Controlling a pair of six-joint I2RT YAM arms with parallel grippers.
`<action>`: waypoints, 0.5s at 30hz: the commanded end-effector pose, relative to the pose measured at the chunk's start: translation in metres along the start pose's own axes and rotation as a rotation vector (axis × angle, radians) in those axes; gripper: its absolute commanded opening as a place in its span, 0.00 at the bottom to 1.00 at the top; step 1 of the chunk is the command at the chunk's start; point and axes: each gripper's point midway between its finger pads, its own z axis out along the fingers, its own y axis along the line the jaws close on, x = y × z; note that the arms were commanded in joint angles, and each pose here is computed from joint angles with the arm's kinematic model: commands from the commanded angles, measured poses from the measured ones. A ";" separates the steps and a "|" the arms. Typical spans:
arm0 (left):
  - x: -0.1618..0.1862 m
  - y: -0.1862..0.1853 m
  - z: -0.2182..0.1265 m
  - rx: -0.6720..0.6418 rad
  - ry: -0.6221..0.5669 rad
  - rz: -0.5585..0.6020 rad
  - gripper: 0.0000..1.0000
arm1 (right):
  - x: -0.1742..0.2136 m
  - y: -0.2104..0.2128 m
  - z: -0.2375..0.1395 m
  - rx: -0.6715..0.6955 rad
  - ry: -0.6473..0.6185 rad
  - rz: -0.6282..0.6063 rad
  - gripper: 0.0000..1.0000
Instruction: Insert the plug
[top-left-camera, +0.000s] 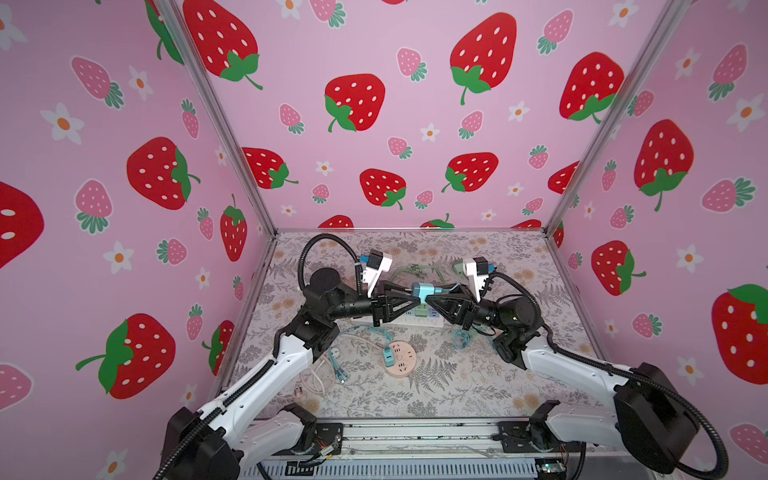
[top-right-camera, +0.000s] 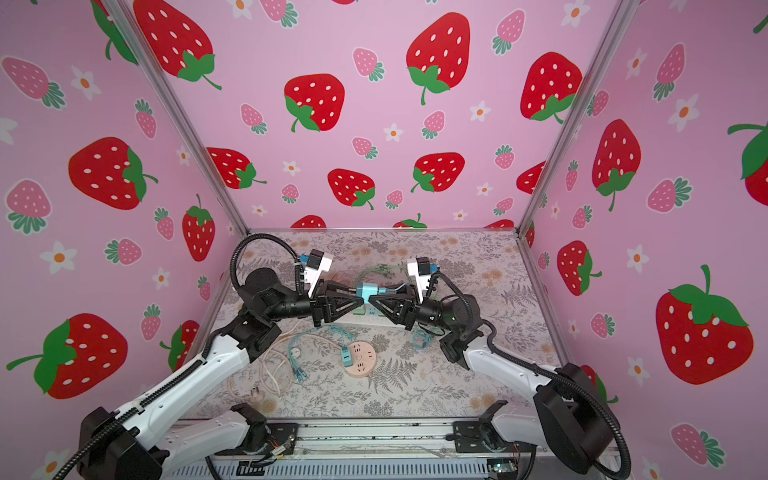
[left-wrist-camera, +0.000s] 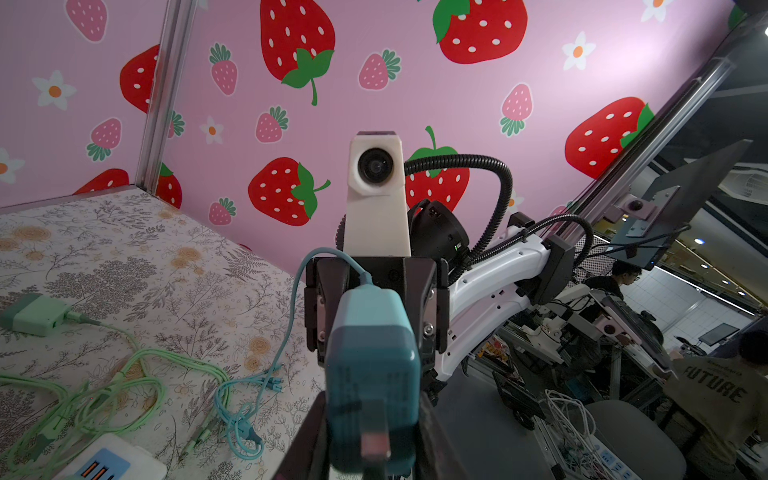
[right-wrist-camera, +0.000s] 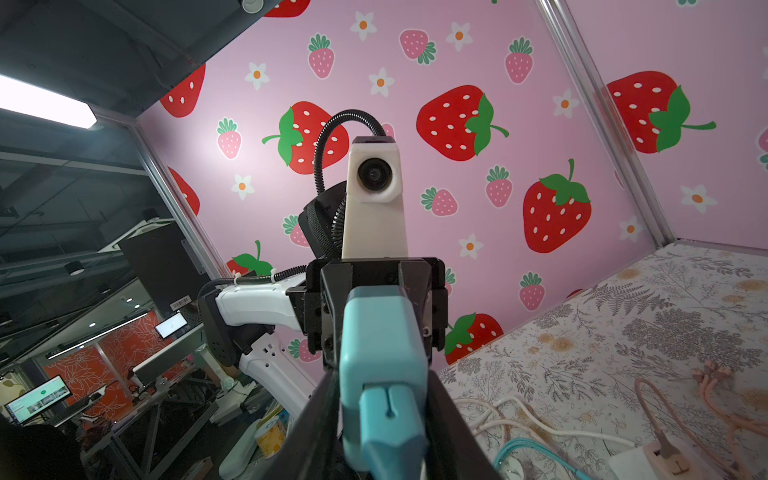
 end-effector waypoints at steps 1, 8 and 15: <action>0.004 0.004 0.002 -0.015 0.008 -0.004 0.00 | -0.021 0.019 0.004 -0.060 -0.043 -0.055 0.29; 0.007 0.015 0.004 -0.058 0.033 -0.063 0.05 | -0.021 0.016 0.003 -0.017 -0.027 -0.079 0.17; 0.011 0.017 -0.006 -0.118 0.044 -0.079 0.32 | -0.016 0.003 0.001 0.098 0.037 -0.137 0.12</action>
